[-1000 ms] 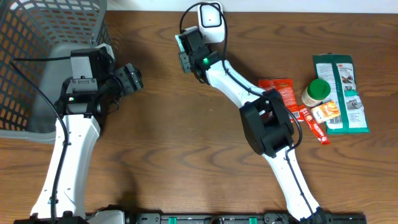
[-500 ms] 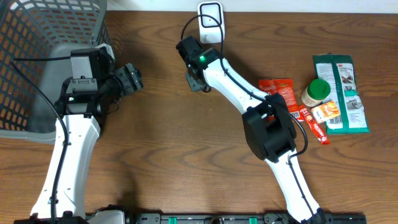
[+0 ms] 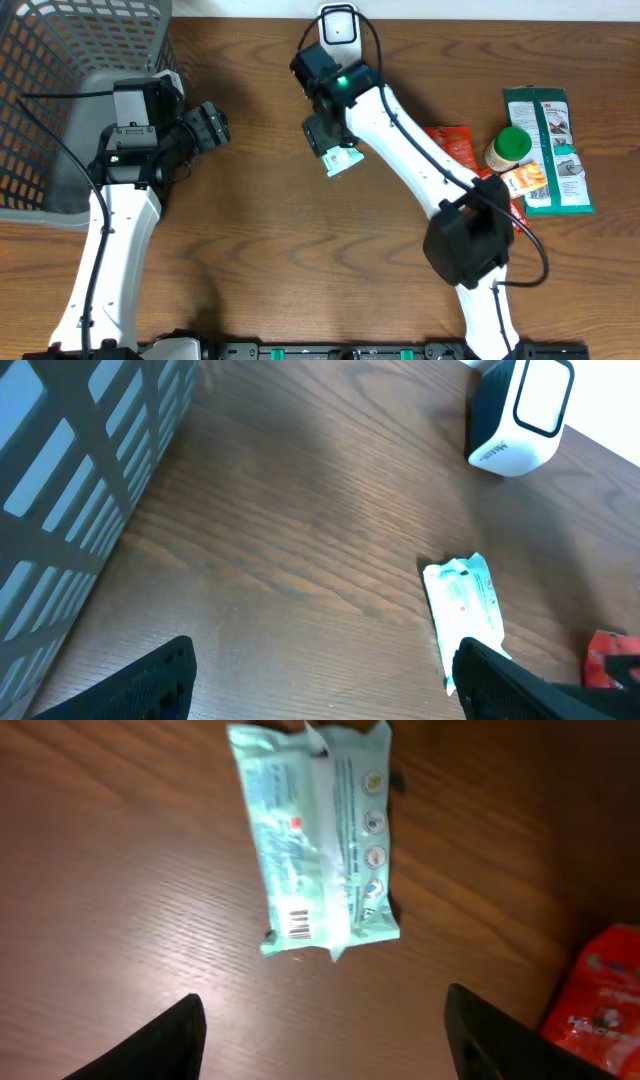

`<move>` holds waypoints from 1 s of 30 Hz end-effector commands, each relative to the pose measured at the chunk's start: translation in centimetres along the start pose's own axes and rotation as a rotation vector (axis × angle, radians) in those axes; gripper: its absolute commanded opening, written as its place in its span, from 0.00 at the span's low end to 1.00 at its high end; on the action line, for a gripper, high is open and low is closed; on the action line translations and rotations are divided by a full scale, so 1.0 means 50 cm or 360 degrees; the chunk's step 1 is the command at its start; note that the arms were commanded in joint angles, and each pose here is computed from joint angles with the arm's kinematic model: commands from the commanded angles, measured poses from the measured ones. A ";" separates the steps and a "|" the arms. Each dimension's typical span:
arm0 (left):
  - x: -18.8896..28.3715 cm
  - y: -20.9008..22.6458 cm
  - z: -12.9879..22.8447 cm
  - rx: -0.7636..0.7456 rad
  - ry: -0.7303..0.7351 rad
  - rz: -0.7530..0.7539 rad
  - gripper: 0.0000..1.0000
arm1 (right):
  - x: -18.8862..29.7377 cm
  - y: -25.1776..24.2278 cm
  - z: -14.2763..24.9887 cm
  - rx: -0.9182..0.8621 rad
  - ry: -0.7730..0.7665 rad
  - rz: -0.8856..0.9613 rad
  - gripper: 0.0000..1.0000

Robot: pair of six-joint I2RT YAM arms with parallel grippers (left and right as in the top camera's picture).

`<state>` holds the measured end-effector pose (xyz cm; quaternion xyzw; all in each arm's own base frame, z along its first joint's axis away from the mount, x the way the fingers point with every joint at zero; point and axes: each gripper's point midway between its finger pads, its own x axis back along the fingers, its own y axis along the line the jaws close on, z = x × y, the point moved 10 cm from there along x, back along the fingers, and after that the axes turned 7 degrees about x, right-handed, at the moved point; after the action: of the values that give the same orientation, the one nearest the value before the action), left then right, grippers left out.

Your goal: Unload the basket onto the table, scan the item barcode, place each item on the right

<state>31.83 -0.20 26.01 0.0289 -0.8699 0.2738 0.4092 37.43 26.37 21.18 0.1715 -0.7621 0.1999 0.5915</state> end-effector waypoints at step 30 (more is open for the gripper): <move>0.000 0.003 -0.003 -0.0003 -0.0006 -0.0014 0.83 | -0.191 0.019 -0.036 0.0125 0.0023 -0.0116 0.11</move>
<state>31.82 -0.20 26.01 0.0291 -0.8699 0.2737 0.4094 40.63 29.07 11.05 0.1666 -0.7533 0.2605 0.5805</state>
